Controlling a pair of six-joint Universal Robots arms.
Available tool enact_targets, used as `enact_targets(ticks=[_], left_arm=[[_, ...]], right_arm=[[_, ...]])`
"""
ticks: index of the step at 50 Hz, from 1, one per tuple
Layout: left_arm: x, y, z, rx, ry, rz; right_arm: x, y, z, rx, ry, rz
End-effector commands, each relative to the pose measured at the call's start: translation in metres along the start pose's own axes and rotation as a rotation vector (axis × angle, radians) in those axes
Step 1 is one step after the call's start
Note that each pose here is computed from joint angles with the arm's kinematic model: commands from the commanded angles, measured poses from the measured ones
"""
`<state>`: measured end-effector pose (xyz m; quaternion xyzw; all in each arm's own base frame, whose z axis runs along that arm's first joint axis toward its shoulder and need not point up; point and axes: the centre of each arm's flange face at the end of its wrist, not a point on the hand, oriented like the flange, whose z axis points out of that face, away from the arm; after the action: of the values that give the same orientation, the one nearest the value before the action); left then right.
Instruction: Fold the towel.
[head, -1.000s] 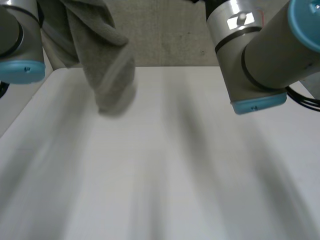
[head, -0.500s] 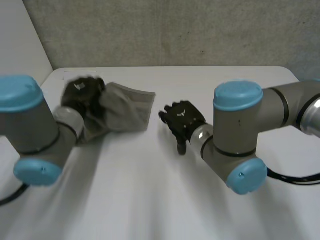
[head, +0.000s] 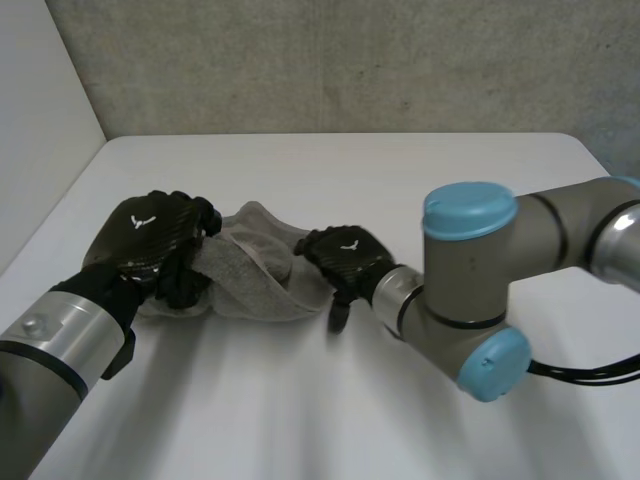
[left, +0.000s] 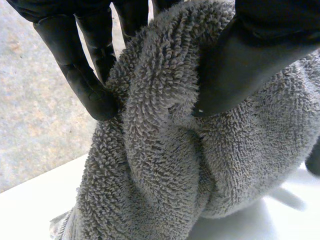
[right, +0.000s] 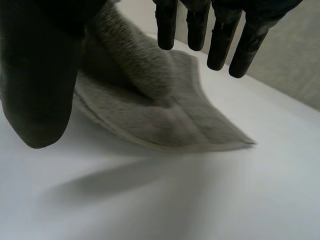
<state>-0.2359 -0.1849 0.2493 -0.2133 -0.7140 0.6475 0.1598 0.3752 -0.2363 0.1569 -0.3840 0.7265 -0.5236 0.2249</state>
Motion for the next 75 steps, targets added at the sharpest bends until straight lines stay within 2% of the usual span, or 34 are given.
enact_targets(ticks=[1, 7, 12, 14, 15, 17, 18, 19, 20, 22, 23, 24, 25, 26, 27, 30, 36, 38, 39, 41, 42, 44, 45, 46, 47, 49, 53, 55, 60, 62, 66, 71, 75], left_arm=[[-0.004, -0.008, -0.001, 0.028, -0.016, -0.003], [-0.02, -0.018, 0.008, 0.065, -0.07, -0.003], [-0.033, -0.032, 0.02, 0.11, -0.108, -0.003], [-0.039, -0.043, 0.041, 0.162, -0.115, 0.009], [-0.039, -0.043, 0.041, 0.162, -0.115, 0.009], [-0.041, -0.05, 0.054, 0.202, -0.114, 0.017], [-0.045, -0.062, 0.066, 0.256, -0.119, 0.026], [-0.049, -0.076, 0.077, 0.32, -0.127, 0.036], [-0.049, -0.076, 0.077, 0.321, -0.127, 0.036], [-0.057, -0.11, 0.096, 0.467, -0.15, 0.053], [-0.057, -0.11, 0.096, 0.468, -0.15, 0.053], [-0.062, -0.126, 0.103, 0.544, -0.172, 0.061], [-0.062, -0.126, 0.103, 0.545, -0.172, 0.061], [-0.065, -0.141, 0.107, 0.615, -0.196, 0.064], [-0.067, -0.153, 0.108, 0.682, -0.219, 0.063], [-0.076, -0.161, 0.11, 0.774, -0.279, 0.052], [-0.077, -0.132, 0.114, 0.738, -0.309, 0.037], [-0.073, -0.088, 0.114, 0.613, -0.299, 0.033], [-0.073, -0.088, 0.114, 0.612, -0.299, 0.033], [-0.067, -0.037, 0.106, 0.458, -0.291, 0.025], [-0.067, -0.036, 0.106, 0.457, -0.291, 0.025], [-0.061, 0.012, 0.091, 0.305, -0.287, 0.02], [-0.061, 0.012, 0.091, 0.304, -0.286, 0.02], [-0.058, 0.032, 0.082, 0.241, -0.283, 0.015], [-0.058, 0.032, 0.082, 0.24, -0.283, 0.015], [-0.049, 0.064, 0.062, 0.112, -0.27, 0.021], [-0.045, 0.088, 0.045, -0.027, -0.266, 0.068], [-0.043, 0.103, 0.03, -0.178, -0.251, 0.149], [-0.048, 0.101, 0.015, -0.331, -0.239, 0.233], [-0.05, 0.092, 0.014, -0.329, -0.241, 0.239], [-0.052, 0.069, 0.019, -0.269, -0.23, 0.235], [-0.058, 0.027, 0.041, -0.075, -0.178, 0.199], [-0.058, 0.015, 0.054, 0.0, -0.139, 0.196]], right_arm=[[-0.021, 0.015, 0.017, -0.019, -0.066, 0.055], [-0.02, 0.005, 0.024, 0.021, -0.066, 0.097], [-0.012, -0.028, 0.029, 0.123, -0.048, 0.112], [-0.002, -0.068, 0.027, 0.237, -0.015, 0.081], [-0.002, -0.069, 0.027, 0.237, -0.015, 0.081], [0.02, -0.114, 0.02, 0.378, 0.099, 0.02], [0.02, -0.114, 0.02, 0.379, 0.1, 0.02], [0.036, -0.14, 0.011, 0.467, 0.186, -0.019], [0.036, -0.14, 0.011, 0.468, 0.187, -0.019], [0.053, -0.183, -0.003, 0.667, 0.332, -0.101], [0.053, -0.183, -0.004, 0.668, 0.333, -0.101], [0.056, -0.202, -0.015, 0.768, 0.381, -0.127], [0.055, -0.22, -0.03, 0.863, 0.412, -0.16], [0.055, -0.22, -0.03, 0.864, 0.412, -0.16], [0.056, -0.232, -0.044, 0.938, 0.433, -0.188], [0.052, -0.241, -0.061, 0.995, 0.448, -0.251], [0.036, -0.211, -0.049, 0.86, 0.389, -0.329], [0.03, -0.179, -0.038, 0.7, 0.347, -0.367], [0.03, -0.179, -0.038, 0.699, 0.347, -0.367], [0.026, -0.138, -0.025, 0.518, 0.305, -0.396], [0.026, -0.138, -0.025, 0.517, 0.305, -0.396], [0.023, -0.094, -0.015, 0.341, 0.26, -0.413], [0.023, -0.093, -0.015, 0.34, 0.259, -0.413], [0.023, -0.073, -0.015, 0.255, 0.242, -0.422], [0.021, -0.056, -0.017, 0.183, 0.22, -0.433], [0.02, -0.042, -0.02, 0.128, 0.207, -0.447], [0.017, -0.021, -0.028, 0.054, 0.187, -0.476], [0.02, -0.018, -0.042, 0.031, 0.198, -0.488], [0.022, -0.019, -0.056, 0.026, 0.212, -0.481], [0.021, -0.017, -0.058, 0.028, 0.212, -0.477], [0.019, -0.008, -0.061, 0.034, 0.217, -0.476], [0.016, 0.002, -0.061, 0.047, 0.219, -0.479], [0.014, 0.006, -0.06, 0.052, 0.218, -0.482]])
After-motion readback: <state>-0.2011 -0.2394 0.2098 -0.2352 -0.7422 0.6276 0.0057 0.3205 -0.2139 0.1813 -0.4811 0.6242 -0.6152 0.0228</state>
